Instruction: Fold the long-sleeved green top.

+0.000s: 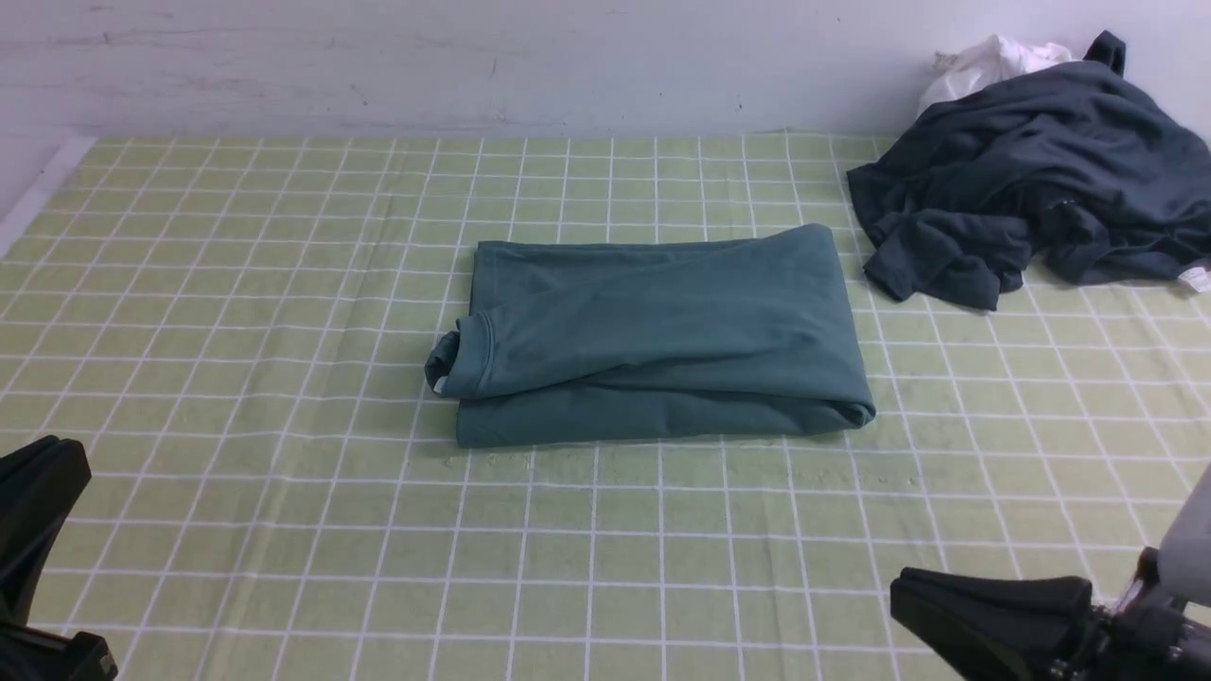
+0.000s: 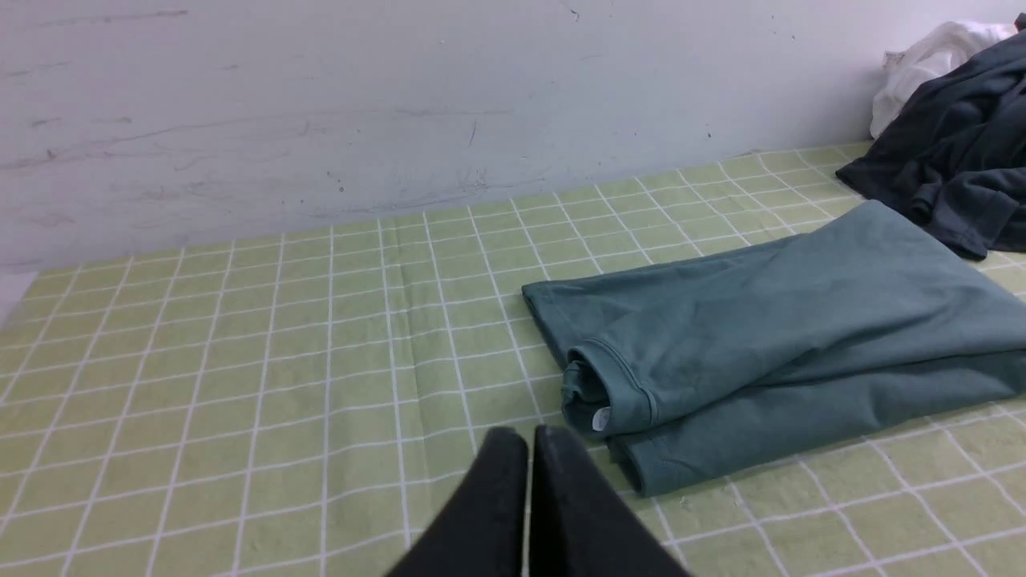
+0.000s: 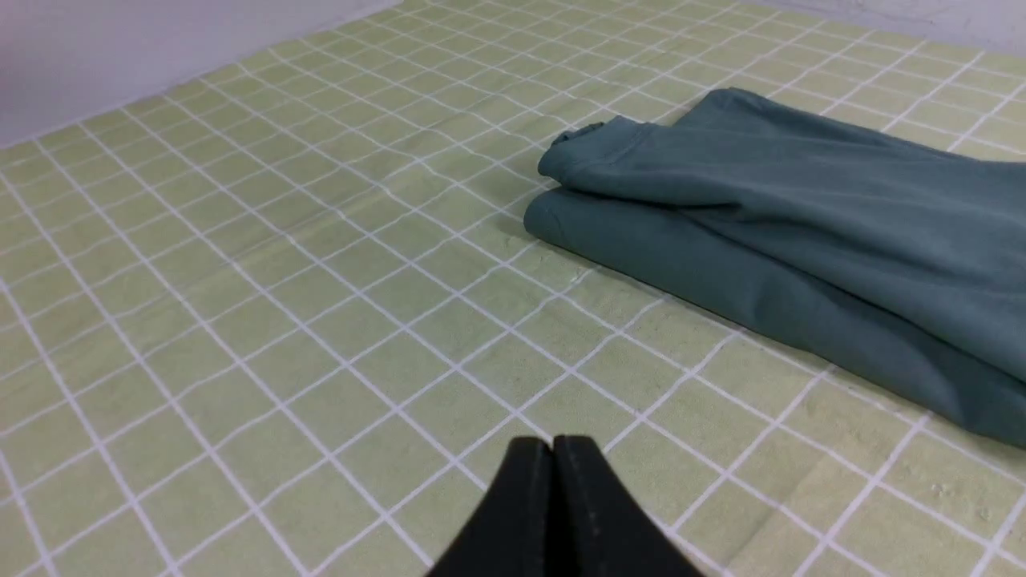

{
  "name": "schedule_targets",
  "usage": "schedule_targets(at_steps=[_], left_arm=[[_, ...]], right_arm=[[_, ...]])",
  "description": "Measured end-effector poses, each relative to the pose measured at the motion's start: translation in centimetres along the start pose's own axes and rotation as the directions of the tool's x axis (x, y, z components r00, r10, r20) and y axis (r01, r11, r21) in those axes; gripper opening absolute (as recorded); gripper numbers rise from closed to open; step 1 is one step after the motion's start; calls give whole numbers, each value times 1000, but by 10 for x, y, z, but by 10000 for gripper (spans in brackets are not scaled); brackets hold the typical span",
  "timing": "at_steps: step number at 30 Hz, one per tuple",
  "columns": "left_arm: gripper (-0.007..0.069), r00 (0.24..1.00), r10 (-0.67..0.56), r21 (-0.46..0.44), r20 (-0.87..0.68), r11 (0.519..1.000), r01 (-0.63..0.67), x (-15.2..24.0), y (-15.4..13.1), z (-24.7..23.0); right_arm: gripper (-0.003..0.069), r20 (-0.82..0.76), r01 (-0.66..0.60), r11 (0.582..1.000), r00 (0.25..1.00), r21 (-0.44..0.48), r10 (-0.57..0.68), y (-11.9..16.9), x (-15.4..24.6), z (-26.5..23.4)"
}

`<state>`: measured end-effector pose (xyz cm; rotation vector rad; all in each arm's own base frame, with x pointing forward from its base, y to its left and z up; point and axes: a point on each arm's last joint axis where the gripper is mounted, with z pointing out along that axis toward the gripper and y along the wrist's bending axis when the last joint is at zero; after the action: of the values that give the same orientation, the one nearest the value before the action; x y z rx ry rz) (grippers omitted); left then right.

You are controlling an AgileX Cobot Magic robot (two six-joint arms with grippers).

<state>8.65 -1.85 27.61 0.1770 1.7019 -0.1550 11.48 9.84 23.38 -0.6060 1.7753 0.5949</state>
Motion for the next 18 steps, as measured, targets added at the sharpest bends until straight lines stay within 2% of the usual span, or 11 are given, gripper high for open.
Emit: schedule_targets(at_steps=[2,5,7,9,12,14,16,18], left_arm=[[-4,1000,-1,0,0,1000,1,0,0,0],[-4,1000,-5,1,2,1000,5,0,0,0],[-4,1000,-14,3,3,1000,14,0,0,0],[-4,1000,-26,5,5,1000,26,0,0,0],[-4,999,-36,7,6,999,36,-1,-1,0],[-4,999,-42,8,7,999,42,-1,-1,0],[-4,999,-44,8,7,999,44,-1,-1,0],[-4,999,-43,8,8,999,43,-1,-1,0]], right_arm=[[-16,27,-100,994,995,49,99,-6,-3,-3],[-16,122,-275,956,957,106,262,-16,-10,-12],[-16,198,-337,933,930,127,309,-22,-13,-20],[-16,294,-320,933,919,161,265,-27,-10,-31],[-16,423,-239,948,896,210,132,-30,0,-48],[-16,536,-187,948,844,259,20,-30,12,-62],[-16,600,-158,936,798,313,-66,-30,12,-73],[-16,617,-125,907,769,403,-168,-31,12,-84]])
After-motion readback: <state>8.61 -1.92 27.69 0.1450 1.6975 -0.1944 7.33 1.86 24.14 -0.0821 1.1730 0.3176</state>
